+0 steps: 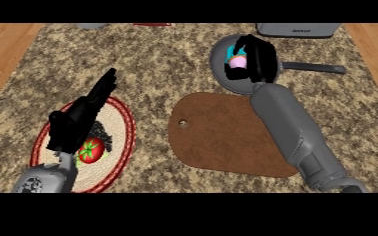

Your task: Pick the cupcake from the cutting board and place it in the pan

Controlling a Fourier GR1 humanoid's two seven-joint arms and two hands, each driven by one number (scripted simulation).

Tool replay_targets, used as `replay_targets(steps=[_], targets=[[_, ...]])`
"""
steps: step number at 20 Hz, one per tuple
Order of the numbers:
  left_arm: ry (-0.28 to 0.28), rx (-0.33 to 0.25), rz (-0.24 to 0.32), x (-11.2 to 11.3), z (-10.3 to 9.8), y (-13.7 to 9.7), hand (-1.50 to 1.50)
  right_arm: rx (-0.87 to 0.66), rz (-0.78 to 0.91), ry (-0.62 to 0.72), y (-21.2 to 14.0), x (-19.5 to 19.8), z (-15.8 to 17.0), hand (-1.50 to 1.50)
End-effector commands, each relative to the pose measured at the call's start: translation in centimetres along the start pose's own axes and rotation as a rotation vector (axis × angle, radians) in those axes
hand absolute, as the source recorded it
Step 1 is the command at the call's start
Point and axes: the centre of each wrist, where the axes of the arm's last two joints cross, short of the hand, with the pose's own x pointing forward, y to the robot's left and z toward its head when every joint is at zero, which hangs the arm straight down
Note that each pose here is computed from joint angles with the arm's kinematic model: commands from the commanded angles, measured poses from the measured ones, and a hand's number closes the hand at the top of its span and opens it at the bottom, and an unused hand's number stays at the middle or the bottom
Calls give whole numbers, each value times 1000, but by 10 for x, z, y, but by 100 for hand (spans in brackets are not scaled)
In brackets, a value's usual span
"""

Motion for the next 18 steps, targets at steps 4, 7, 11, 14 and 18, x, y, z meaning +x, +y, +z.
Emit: replay_targets(steps=[4,7,11,14,18], targets=[[-22,-15,-19,5,-12,-7,0,-15,17,6,3,-31,-3,150],[-18,-10,-7,12,-16,9,0,77,44,302,-13,-54,-14,150],[-58,-42,-3,11,-24,-7,0,232,42,280,-13,-57,-14,-150],[-41,-38,-9,7,-20,-6,0,202,-30,257,-32,-69,-26,-150],[-54,-31,-17,10,-18,-4,0,124,-217,239,-22,-63,-19,-150]])
